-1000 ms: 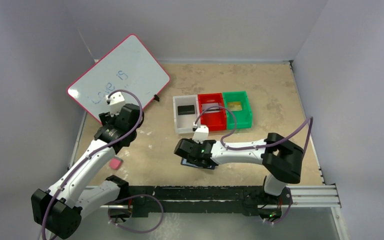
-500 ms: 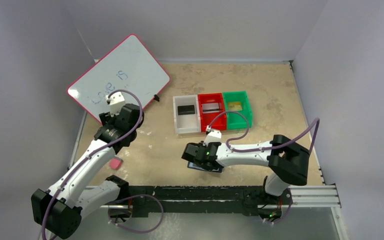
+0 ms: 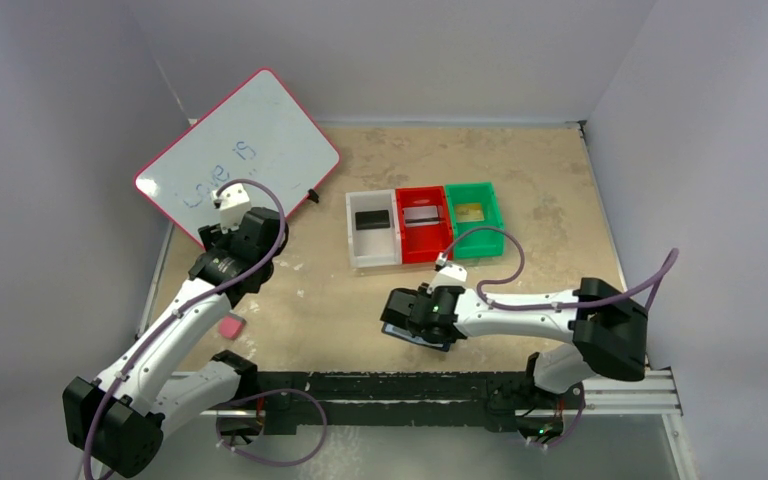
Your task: Take the credit cards out of the card holder
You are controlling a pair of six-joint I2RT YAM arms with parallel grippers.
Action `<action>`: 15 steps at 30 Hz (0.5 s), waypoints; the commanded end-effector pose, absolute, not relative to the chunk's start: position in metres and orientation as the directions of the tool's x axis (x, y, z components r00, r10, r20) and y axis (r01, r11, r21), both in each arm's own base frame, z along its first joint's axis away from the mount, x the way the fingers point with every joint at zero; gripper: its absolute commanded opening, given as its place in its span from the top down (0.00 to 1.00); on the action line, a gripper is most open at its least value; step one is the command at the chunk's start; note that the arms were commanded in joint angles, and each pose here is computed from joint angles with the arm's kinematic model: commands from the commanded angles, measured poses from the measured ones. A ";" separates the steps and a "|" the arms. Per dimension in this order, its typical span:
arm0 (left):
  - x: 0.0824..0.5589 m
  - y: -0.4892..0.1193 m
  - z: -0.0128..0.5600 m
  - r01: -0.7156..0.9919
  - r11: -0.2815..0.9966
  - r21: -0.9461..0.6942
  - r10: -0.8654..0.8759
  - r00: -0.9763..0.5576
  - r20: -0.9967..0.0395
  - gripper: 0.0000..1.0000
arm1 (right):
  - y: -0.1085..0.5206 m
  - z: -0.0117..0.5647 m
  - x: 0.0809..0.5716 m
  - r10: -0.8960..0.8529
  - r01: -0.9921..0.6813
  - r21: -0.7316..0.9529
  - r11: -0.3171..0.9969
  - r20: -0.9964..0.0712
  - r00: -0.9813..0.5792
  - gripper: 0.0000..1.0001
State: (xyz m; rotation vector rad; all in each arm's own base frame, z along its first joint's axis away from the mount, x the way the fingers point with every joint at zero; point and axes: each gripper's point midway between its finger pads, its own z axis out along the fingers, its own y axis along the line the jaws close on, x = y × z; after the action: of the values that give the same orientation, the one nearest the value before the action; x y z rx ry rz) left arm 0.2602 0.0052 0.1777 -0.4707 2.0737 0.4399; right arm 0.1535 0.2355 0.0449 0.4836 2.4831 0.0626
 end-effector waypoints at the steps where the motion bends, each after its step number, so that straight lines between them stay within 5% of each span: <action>1: 0.266 0.005 0.193 -0.498 0.862 0.094 -0.168 -0.456 -0.874 0.24 | 0.204 0.048 0.150 0.407 0.405 0.141 0.903 -0.578 -0.707 0.64; 15: 0.266 0.003 0.192 -0.491 0.867 0.087 -0.172 -0.459 -0.872 0.24 | 0.160 0.047 0.128 0.550 0.538 0.193 0.821 -0.524 -0.650 0.52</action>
State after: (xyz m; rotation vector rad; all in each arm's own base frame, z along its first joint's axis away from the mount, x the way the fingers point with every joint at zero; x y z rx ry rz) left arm 0.2604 0.0030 0.1765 -0.4664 2.0820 0.4256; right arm 0.1319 0.1846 0.0434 0.6723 2.4674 0.0840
